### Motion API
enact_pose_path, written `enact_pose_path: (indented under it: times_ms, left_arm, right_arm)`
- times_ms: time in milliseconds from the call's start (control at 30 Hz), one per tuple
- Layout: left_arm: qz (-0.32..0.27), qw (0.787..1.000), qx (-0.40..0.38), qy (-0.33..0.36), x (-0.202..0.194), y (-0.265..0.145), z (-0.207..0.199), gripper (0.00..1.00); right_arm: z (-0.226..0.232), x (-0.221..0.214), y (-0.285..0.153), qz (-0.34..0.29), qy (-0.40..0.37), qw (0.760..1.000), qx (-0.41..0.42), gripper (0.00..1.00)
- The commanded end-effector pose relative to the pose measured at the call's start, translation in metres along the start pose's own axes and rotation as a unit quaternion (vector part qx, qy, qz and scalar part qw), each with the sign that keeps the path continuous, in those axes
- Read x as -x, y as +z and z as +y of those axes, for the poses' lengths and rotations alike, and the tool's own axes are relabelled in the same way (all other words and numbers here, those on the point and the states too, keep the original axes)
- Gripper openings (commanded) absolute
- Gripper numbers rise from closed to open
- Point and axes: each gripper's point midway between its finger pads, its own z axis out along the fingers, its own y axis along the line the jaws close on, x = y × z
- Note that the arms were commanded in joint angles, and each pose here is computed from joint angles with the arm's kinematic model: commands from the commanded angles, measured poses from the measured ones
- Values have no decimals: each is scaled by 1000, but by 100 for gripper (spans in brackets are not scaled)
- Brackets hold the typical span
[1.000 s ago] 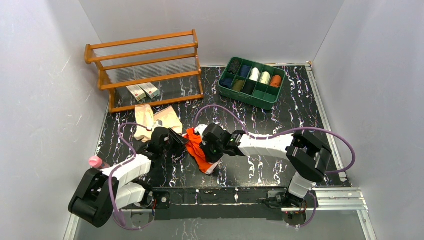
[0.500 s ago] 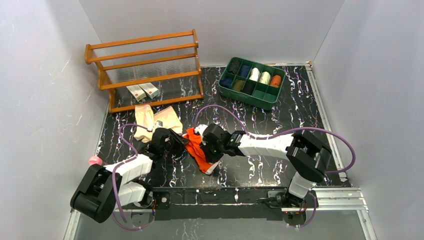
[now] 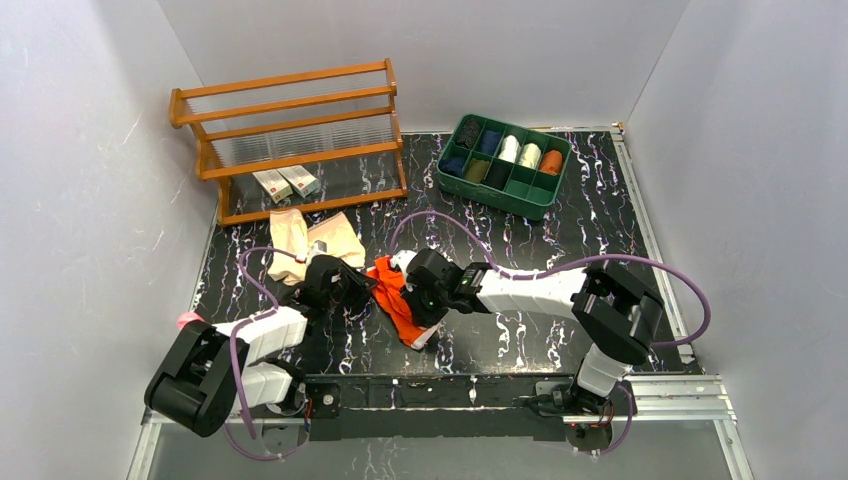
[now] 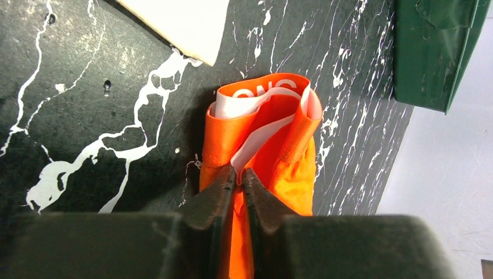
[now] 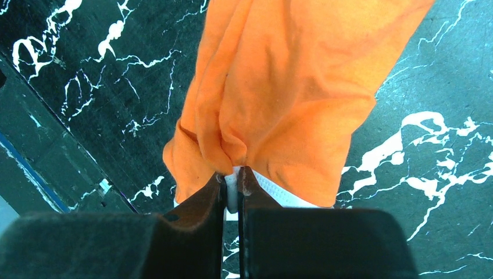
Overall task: Roll the underwear
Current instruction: Fold the underwear at the corner of the board.
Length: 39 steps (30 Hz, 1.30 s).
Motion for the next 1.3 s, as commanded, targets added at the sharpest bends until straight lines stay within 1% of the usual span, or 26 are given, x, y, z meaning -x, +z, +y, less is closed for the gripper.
enact_pose_path:
  times_ms: [0, 100, 300, 467, 667, 833, 1033, 1267]
  left_arm:
    - [3, 1000, -22, 15, 4, -3, -17, 3]
    - [10, 999, -41, 31, 7, -8, -34, 0]
    - [6, 996, -10, 85, 22, -12, -40, 0]
    - [6, 996, -3, 94, 34, -5, -33, 0]
    - [39, 993, 13, 113, 38, 12, -21, 0]
    - [52, 992, 16, 110, 38, 23, -11, 0]
    - [58, 992, 4, 114, 43, 28, -14, 0]
    - [58, 990, -2, 128, 51, 29, -21, 0]
  right_arm:
    - [8, 12, -11, -26, -1, 1000, 13, 15]
    - [6, 10, -12, -25, -7, 1000, 12, 15]
    - [11, 15, -17, -32, -25, 999, 25, 15]
    - [20, 16, -20, -34, -32, 998, 49, 14]
    - [28, 8, -16, -14, -37, 997, 72, 14]
    - [37, 0, -9, 10, -45, 995, 87, 14]
    - [44, -9, -2, 33, -54, 993, 98, 14]
    - [51, -7, -6, 27, -63, 991, 114, 14]
